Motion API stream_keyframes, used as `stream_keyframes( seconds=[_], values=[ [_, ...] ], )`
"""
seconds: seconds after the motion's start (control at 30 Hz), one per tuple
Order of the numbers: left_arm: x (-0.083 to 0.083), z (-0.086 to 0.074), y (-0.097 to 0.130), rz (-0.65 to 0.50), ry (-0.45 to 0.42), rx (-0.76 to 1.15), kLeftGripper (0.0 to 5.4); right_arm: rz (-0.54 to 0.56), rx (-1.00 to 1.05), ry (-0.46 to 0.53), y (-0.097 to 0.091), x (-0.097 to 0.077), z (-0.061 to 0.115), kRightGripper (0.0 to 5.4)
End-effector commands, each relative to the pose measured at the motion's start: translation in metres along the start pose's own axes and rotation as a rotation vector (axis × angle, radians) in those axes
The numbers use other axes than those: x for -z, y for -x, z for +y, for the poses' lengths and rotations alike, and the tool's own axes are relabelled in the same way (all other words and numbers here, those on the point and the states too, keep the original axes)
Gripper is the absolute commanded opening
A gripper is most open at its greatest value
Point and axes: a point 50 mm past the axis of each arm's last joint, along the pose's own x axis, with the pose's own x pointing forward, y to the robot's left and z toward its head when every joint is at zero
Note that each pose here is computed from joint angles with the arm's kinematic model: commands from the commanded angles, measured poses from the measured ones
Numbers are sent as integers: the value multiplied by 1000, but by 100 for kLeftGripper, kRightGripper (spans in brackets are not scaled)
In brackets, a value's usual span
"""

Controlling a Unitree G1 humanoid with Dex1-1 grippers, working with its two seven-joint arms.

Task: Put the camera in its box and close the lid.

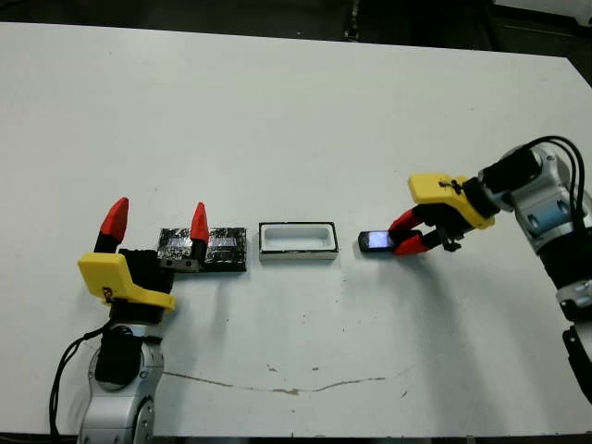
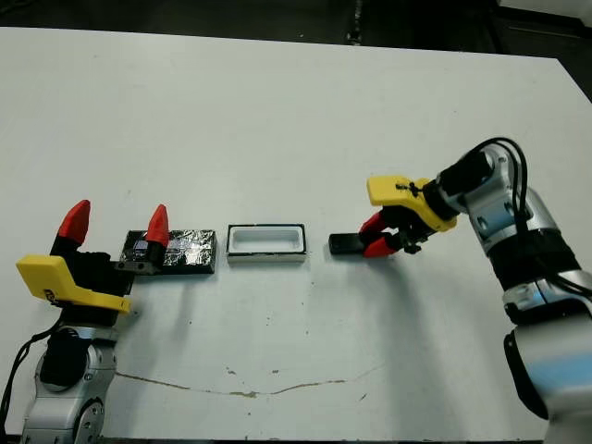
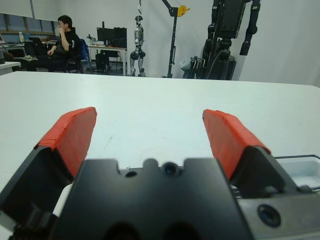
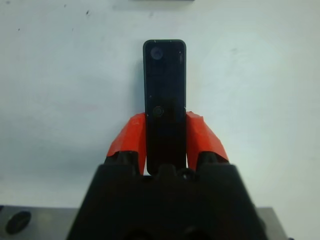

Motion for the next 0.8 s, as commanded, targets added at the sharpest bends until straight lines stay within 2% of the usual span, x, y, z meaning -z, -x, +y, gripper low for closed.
stream_keyframes(
  seconds=[0.03, 0.23, 0.43, 0.63, 0.8],
  values=[
    [2, 3, 4, 15, -4, -7, 540, 14, 67, -67, 21, -4, -9, 164],
    [2, 3, 3, 17, -4, -7, 540, -87, 117, -29, 42, -27, -18, 164],
    [2, -1, 2, 19, -14, -6, 540, -87, 147, 20, 55, -58, -14, 164],
    [3, -4, 2, 30, 4, -11, 540, 9, 212, 88, 51, -92, -1, 164],
    [4, -8, 2, 39, 9, -18, 540, 67, 194, 145, 34, -110, 5, 164]
  ],
)
